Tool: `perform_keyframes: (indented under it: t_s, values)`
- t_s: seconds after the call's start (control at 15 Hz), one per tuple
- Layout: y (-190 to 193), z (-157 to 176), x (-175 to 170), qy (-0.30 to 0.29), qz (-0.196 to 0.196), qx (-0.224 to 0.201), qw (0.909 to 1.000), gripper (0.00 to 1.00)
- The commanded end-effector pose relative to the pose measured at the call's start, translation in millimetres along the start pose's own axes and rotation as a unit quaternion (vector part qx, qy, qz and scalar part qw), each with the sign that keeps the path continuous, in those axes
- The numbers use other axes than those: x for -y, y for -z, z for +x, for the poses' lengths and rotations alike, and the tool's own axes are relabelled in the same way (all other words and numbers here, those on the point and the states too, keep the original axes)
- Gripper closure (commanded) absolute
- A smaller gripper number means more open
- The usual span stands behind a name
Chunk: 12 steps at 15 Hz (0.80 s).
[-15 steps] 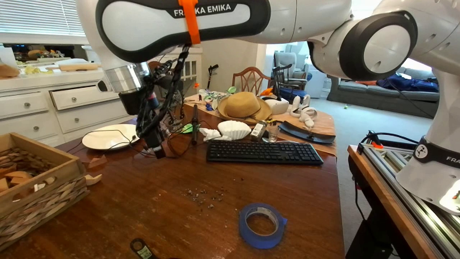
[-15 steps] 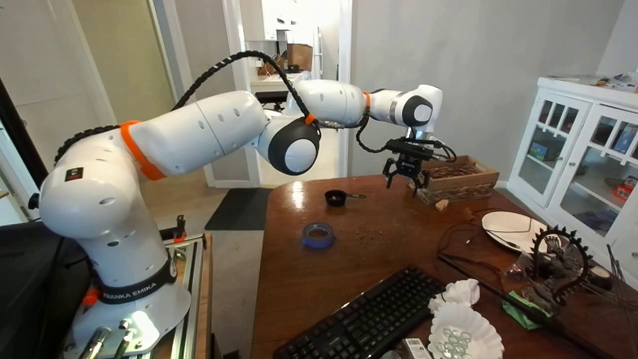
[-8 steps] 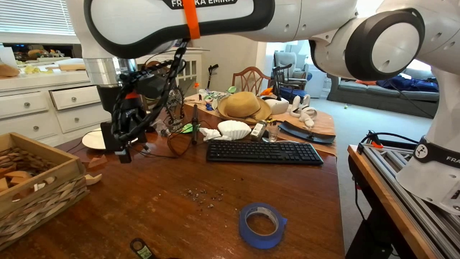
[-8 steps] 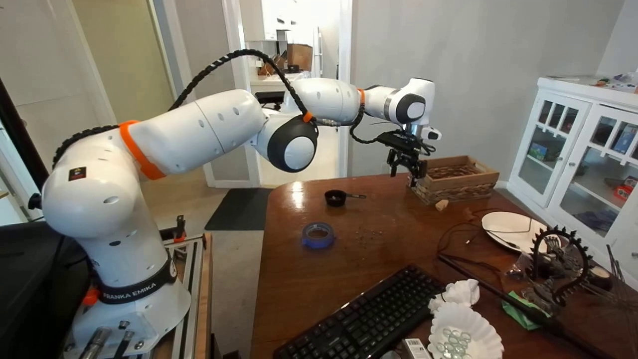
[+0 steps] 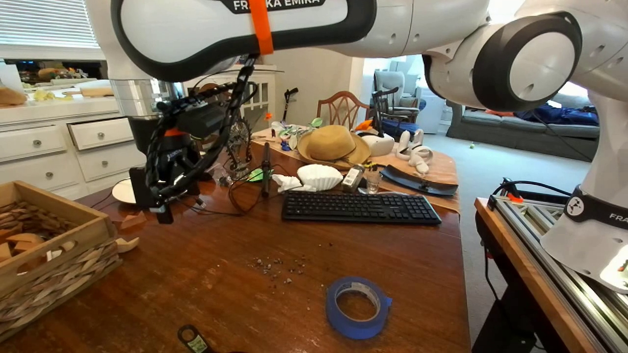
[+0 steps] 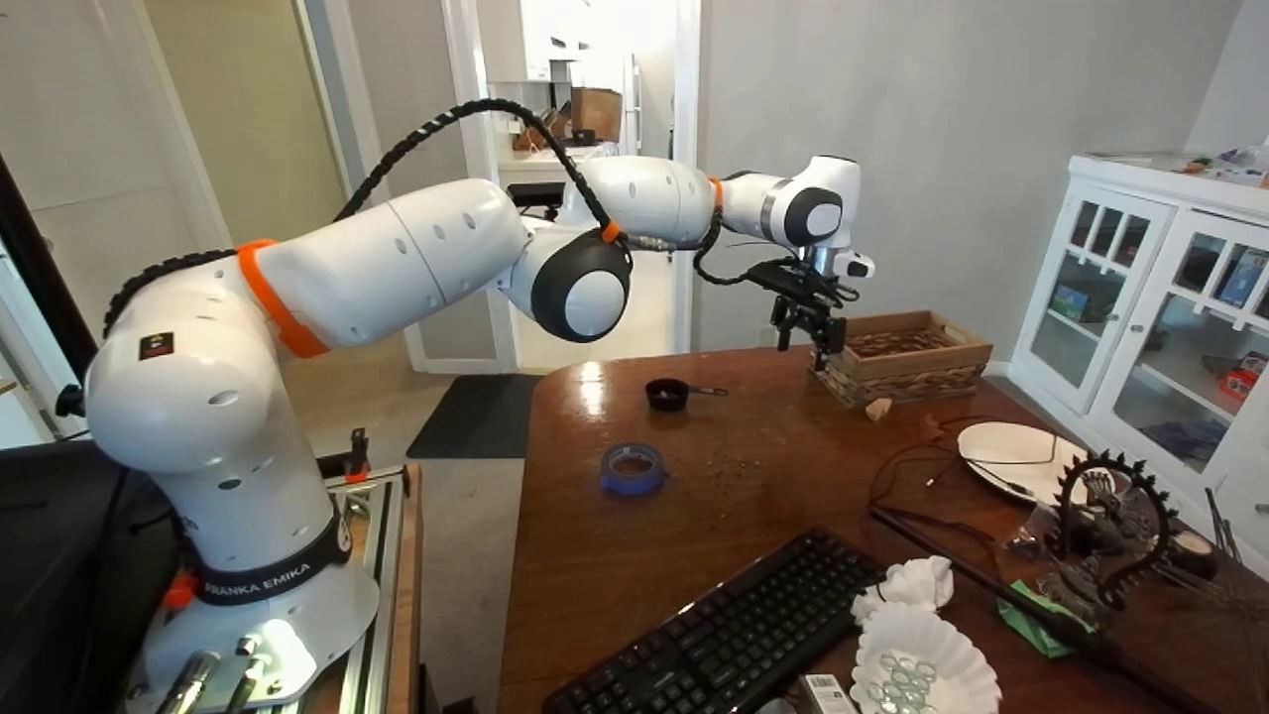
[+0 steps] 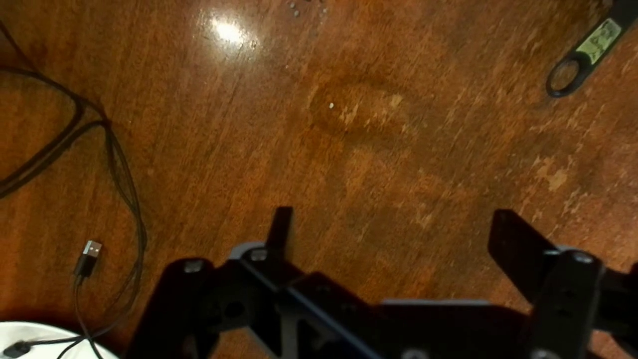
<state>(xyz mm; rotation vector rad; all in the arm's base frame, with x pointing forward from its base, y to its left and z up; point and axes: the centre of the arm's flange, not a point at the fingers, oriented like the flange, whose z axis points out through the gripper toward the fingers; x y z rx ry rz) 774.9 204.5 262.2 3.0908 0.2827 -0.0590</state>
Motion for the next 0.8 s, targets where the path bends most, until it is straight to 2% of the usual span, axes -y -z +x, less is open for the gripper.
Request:
perform_keyframes:
  t_s: [0.0, 0.2, 0.4, 0.47, 0.67, 0.73]
  values:
    - [-5.2, -8.0, 6.8, 0.003, -0.012, -0.014, 0.9998, 0.00]
    - [-13.9, -51.6, 37.9, 0.022, -0.012, -0.074, 0.9969, 0.00]
    - [-17.3, -58.2, 68.4, 0.045, -0.013, -0.115, 0.9923, 0.00]
    - [-17.6, -59.3, 76.4, 0.049, -0.018, -0.121, 0.9913, 0.00]
    - [-20.8, -64.3, 89.7, 0.073, -0.008, -0.094, 0.9929, 0.00]
    - [-10.1, 8.1, 100.8, 0.064, -0.010, -0.102, 0.9926, 0.00]
